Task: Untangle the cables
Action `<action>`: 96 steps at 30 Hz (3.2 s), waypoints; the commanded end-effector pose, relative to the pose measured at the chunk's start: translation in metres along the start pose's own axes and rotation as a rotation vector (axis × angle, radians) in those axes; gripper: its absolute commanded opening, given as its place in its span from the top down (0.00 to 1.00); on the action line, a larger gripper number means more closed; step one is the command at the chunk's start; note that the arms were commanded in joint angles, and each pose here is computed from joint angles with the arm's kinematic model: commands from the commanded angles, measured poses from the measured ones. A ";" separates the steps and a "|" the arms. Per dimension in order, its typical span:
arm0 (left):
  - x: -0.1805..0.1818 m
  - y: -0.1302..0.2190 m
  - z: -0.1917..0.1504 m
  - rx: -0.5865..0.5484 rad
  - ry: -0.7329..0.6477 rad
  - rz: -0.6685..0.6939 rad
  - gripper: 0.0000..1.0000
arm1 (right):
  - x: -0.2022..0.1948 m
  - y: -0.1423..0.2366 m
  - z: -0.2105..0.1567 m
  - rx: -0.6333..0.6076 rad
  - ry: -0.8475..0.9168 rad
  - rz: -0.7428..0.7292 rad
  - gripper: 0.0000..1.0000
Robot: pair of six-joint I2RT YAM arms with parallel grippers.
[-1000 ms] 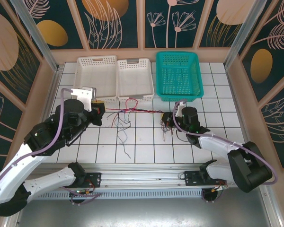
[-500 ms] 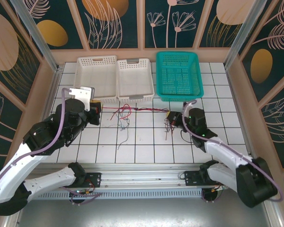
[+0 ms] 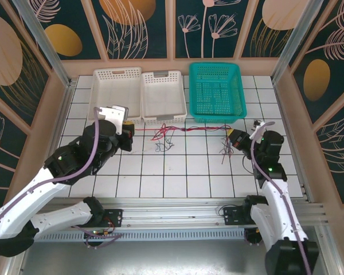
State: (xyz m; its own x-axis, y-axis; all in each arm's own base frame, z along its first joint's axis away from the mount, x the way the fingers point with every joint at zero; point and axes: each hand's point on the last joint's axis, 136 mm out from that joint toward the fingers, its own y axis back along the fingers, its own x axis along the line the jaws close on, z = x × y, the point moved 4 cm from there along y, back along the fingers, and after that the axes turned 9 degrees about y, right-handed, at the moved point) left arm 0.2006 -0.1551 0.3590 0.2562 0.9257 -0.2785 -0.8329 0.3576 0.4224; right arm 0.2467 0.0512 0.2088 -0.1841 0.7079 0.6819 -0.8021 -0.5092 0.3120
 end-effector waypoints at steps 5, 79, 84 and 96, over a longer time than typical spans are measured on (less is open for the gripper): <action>0.080 0.038 0.014 -0.169 -0.071 0.432 1.00 | -0.113 0.037 0.003 -0.098 -0.248 -0.525 1.00; -0.027 -0.075 -0.078 0.135 0.154 -0.271 1.00 | 0.172 -0.102 -0.163 0.333 0.533 0.700 0.45; -0.029 -0.074 -0.077 0.135 0.161 -0.283 1.00 | 0.177 -0.120 -0.165 0.367 0.446 0.687 0.47; -0.026 -0.073 -0.084 0.145 0.175 -0.289 1.00 | 0.176 -0.138 -0.149 0.284 0.398 0.589 0.74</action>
State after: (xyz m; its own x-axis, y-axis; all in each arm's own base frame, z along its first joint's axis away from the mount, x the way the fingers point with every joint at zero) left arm 0.2135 -0.2151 0.2562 0.3649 0.7784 -0.5108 -0.6524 0.6052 0.4562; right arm 0.2274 0.3158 0.1677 -0.7638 0.3730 0.5268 -0.2934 -0.9276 0.2314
